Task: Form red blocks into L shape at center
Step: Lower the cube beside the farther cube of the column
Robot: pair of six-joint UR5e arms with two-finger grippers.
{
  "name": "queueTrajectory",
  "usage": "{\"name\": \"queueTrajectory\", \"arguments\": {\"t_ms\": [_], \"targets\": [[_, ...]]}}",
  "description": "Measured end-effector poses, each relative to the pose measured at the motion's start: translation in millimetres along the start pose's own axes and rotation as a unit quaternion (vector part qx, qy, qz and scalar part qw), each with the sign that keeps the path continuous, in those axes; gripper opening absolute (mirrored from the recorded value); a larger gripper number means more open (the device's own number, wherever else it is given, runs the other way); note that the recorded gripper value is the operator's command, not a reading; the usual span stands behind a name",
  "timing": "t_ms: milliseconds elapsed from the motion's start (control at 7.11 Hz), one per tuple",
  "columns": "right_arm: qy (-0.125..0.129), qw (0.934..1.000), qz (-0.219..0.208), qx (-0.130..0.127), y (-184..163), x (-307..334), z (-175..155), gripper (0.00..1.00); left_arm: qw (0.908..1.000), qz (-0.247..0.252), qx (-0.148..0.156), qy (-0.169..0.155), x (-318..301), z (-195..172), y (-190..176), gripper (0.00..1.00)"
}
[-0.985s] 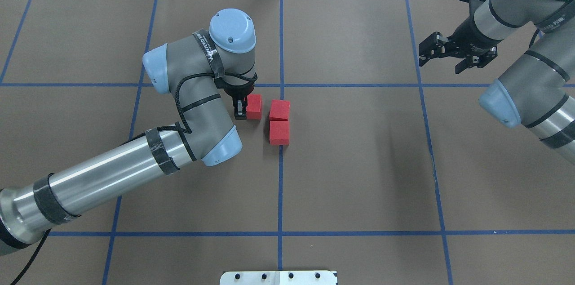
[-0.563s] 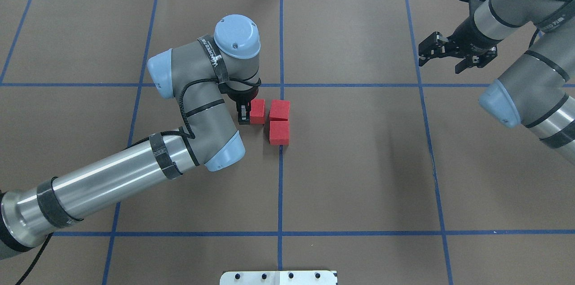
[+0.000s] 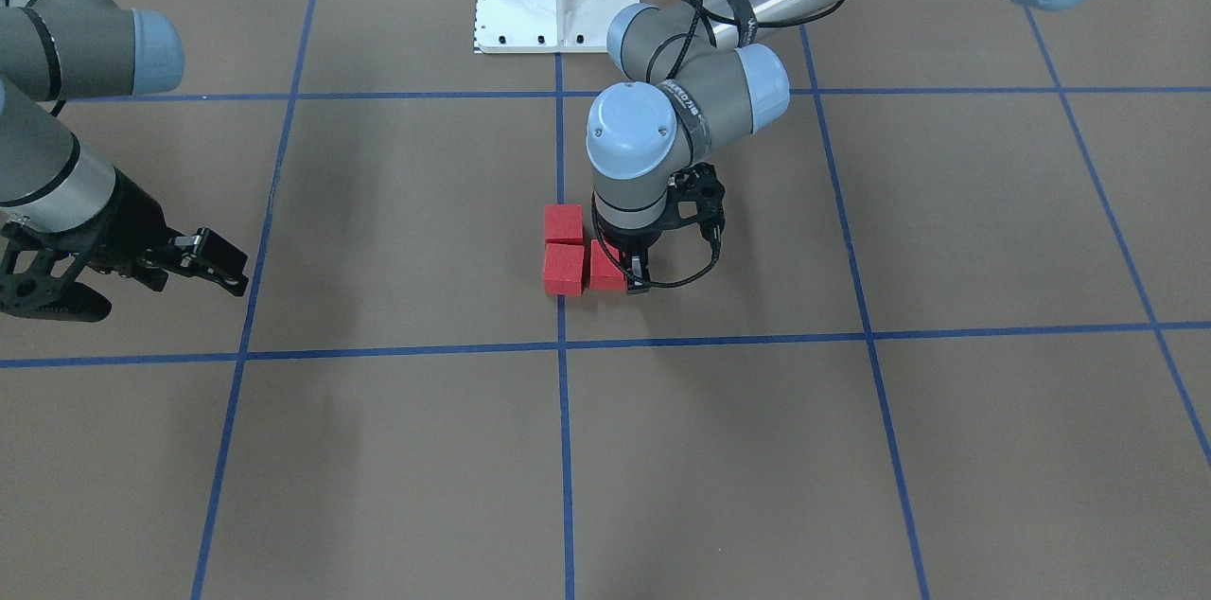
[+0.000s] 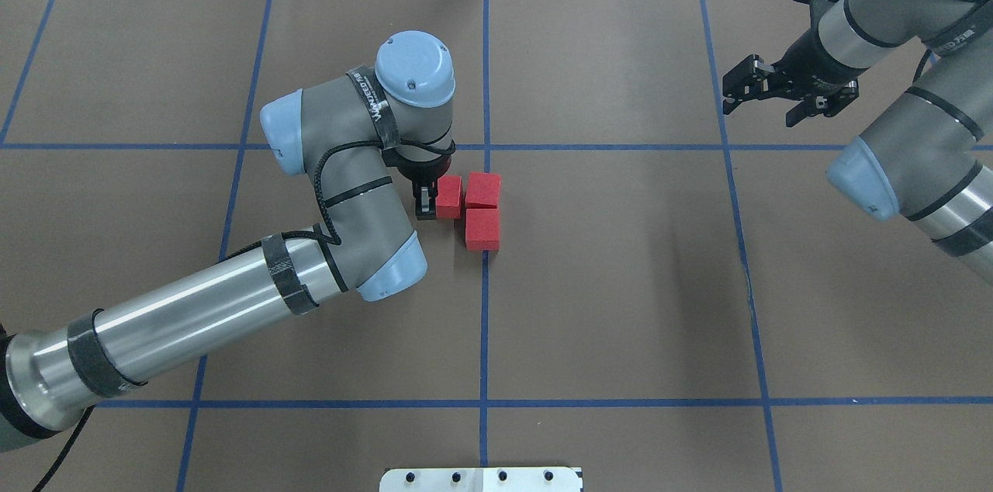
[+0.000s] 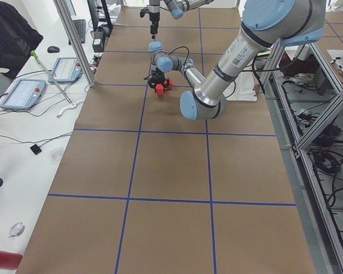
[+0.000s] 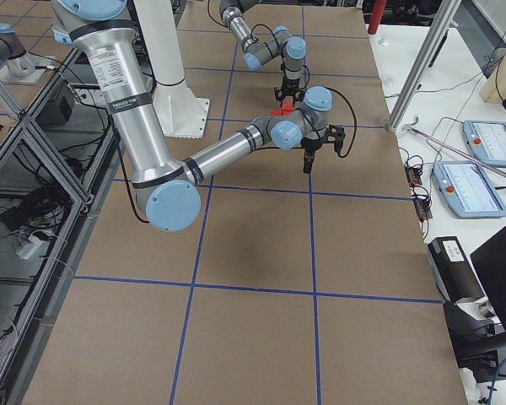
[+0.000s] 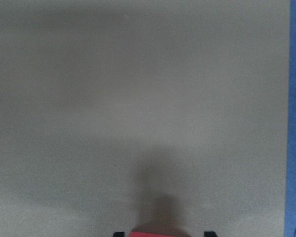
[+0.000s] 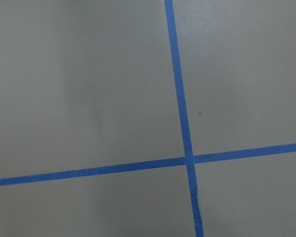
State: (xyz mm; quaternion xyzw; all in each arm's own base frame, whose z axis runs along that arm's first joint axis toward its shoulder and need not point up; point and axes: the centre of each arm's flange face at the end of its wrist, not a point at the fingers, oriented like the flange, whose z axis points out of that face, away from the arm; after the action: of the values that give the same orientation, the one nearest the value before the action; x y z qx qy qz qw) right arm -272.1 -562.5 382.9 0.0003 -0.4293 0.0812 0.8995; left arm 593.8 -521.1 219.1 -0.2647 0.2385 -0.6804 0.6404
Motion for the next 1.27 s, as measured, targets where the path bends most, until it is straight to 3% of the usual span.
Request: {"name": "queueTrajectory", "arguments": {"t_ms": [1266], "targets": [[0.001,1.0,0.001,-0.001,-0.2,0.9,0.8,0.99,1.0,-0.005,-0.003,0.0,-3.1,-2.8,6.7,0.0]]}}
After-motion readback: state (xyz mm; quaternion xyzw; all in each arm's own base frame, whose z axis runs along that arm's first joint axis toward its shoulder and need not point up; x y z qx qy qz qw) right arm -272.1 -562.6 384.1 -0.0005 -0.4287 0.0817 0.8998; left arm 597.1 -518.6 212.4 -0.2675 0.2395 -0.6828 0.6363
